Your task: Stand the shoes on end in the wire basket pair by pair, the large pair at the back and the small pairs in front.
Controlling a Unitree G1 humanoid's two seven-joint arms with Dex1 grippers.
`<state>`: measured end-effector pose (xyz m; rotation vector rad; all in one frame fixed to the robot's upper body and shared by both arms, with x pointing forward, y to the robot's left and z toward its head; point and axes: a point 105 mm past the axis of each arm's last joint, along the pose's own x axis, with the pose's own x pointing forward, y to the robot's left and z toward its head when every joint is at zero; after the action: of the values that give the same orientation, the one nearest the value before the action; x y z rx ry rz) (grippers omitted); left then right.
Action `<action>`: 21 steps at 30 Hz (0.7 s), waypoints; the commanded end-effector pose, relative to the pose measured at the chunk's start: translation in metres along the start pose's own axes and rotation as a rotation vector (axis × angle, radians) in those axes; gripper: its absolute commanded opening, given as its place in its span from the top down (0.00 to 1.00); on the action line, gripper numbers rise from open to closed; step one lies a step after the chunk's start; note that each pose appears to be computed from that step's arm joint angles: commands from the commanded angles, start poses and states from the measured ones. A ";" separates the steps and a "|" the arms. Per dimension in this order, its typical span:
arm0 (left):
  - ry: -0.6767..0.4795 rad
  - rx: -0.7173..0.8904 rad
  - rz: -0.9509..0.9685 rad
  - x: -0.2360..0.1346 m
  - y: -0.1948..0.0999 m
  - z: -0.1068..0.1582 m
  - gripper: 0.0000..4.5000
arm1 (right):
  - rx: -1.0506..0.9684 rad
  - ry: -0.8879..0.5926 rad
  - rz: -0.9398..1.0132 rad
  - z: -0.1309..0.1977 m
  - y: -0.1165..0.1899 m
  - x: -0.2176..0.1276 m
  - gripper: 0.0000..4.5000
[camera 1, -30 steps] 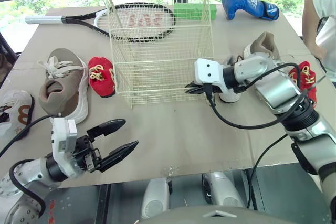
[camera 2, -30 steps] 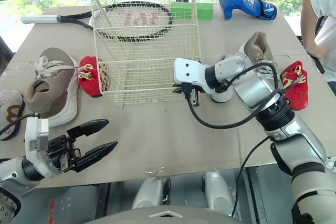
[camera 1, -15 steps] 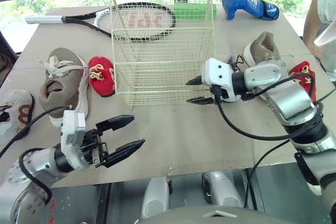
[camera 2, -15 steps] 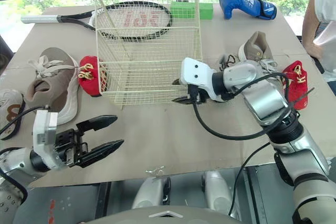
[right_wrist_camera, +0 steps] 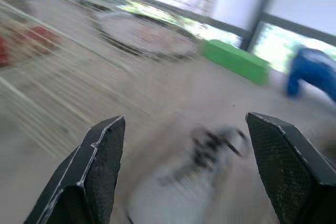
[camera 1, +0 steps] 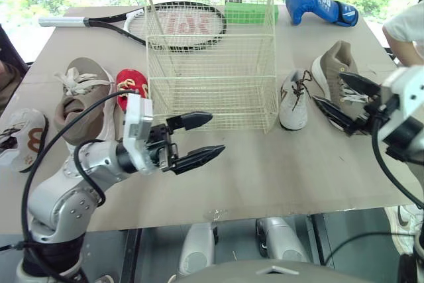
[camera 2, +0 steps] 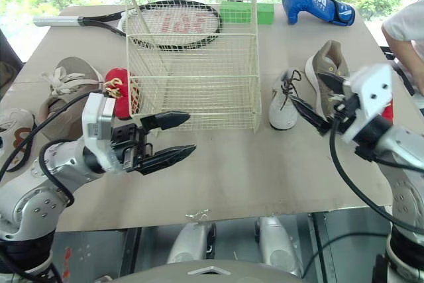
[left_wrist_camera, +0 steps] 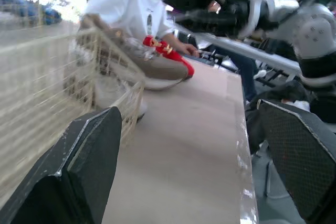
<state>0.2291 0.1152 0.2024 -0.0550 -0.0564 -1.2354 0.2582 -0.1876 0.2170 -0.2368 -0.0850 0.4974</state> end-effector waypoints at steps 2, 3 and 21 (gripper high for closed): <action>0.041 0.041 0.000 0.012 -0.002 0.009 0.00 | 0.040 0.043 -0.174 -0.003 -0.019 -0.020 0.21; 0.048 0.036 -0.021 0.013 -0.004 0.010 0.00 | 0.042 0.061 -0.175 -0.006 -0.020 -0.023 0.21; -0.022 -0.188 0.613 -0.122 0.048 0.018 0.00 | -0.155 -0.219 0.727 0.042 0.094 0.007 0.01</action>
<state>0.2363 0.2322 0.2002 -0.2381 0.0908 -0.6847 0.2164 -0.0989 0.2337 -0.3255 -0.2249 1.1970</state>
